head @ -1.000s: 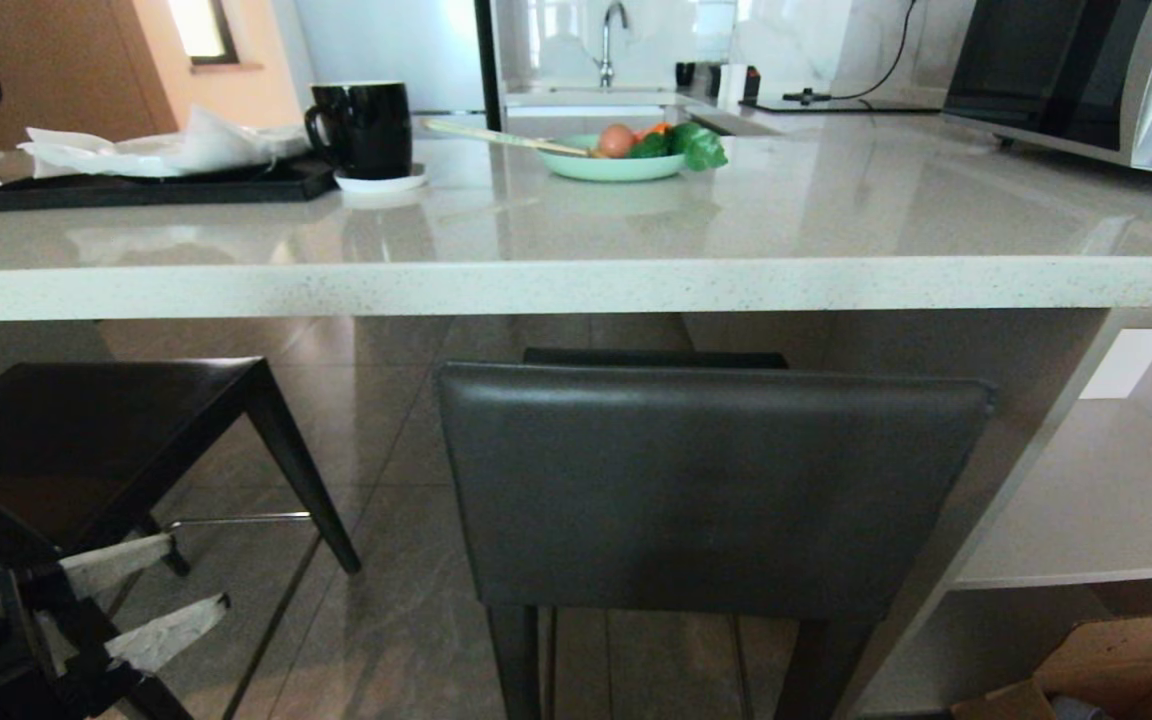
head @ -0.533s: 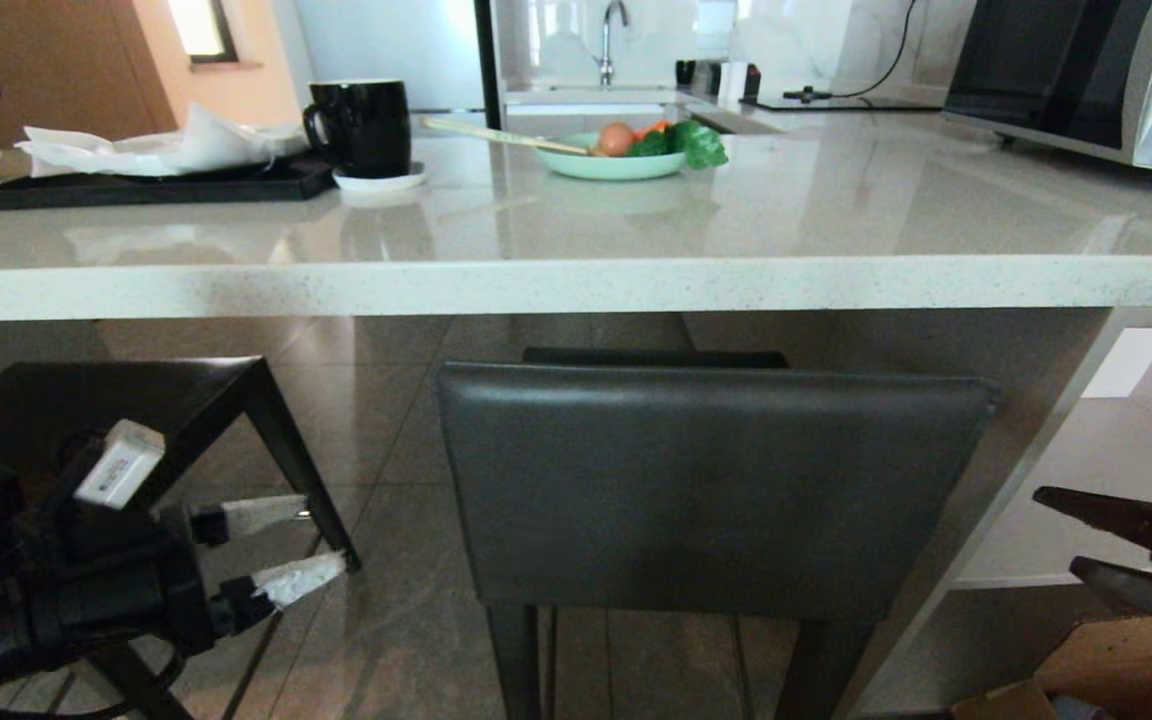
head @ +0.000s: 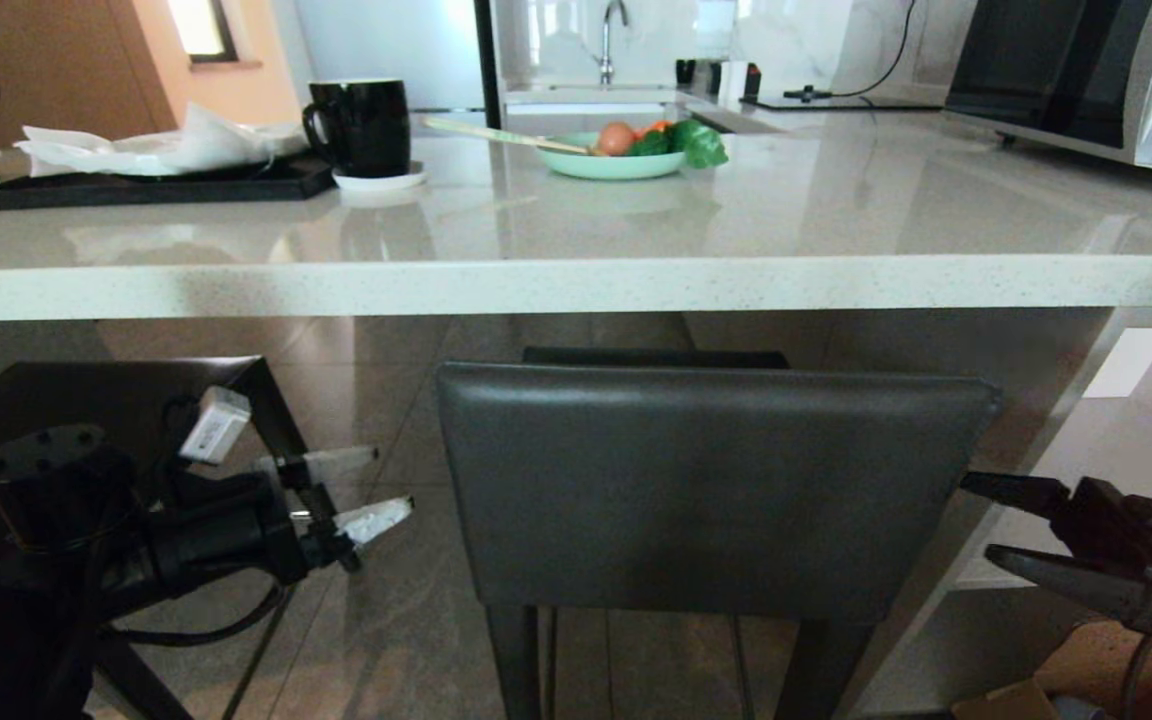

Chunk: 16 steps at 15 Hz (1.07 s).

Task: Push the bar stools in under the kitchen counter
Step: Pull the gray chair out from under the dining table

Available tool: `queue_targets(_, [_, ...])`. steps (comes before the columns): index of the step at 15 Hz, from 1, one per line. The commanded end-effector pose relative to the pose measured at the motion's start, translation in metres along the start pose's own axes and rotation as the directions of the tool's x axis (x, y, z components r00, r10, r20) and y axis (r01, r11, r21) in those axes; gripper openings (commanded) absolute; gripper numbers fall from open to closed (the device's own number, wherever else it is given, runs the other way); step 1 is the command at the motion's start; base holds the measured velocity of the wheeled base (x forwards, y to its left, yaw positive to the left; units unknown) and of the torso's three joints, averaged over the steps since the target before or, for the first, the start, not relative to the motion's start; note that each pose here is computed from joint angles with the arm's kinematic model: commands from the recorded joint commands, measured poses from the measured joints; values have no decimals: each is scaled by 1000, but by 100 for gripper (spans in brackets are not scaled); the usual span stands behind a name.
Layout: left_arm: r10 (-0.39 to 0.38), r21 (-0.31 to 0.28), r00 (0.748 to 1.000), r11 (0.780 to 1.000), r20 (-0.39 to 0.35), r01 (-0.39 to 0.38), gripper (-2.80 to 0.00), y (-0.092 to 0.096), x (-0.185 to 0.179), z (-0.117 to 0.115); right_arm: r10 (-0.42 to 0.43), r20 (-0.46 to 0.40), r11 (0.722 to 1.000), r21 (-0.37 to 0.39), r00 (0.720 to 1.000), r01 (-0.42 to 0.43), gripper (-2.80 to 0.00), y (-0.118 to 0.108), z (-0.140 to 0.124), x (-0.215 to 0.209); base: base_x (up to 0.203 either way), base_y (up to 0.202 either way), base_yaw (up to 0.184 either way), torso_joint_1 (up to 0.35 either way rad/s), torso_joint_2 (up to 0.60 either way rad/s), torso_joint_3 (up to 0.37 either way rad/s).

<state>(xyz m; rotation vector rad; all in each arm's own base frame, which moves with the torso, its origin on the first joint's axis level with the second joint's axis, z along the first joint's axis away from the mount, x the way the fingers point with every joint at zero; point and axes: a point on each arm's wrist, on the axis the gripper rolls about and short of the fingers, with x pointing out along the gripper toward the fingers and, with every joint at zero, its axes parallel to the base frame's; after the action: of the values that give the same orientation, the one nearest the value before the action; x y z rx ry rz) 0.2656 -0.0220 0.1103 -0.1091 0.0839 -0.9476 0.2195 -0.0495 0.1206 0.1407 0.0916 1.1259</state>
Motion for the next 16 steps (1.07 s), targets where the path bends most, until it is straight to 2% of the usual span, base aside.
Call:
queue_targets(1, [-27, 11, 1000, 1000, 5, 27, 0, -1, 8, 1, 47, -9, 999, 15, 999, -46, 0, -11, -5, 12, 0, 0, 0, 0, 0, 0])
queue_targets(4, [-55, 13, 998, 998, 3, 55, 0, -7, 14, 1, 59, -8, 998, -13, 998, -59, 0, -33, -3, 21, 0, 0, 0, 0, 0, 0])
queue_targets(7, [-84, 17, 997, 996, 1, 83, 0, -15, 11, 2, 67, -13, 998, 5, 998, -67, 0, -47, -12, 25, 0, 0, 0, 0, 0, 0])
queue_targets(9, [-173, 15, 985, 985, -9, 173, 0, -19, 8, 3, 74, -14, 997, 0, 997, -74, 0, -52, -14, 29, 0, 0, 0, 0, 0, 0])
queue_targets(14, [-238, 41, 971, 971, -1, 238, 0, -20, 28, 7, 120, -18, 992, -38, 993, -121, 0, -71, -15, 45, 0, 0, 0, 0, 0, 0])
queue_targets(16, [-266, 36, 964, 963, -3, 266, 0, -21, 38, 8, 160, -24, 986, -37, 987, -161, 0, -67, -15, 56, 0, 0, 0, 0, 0, 0])
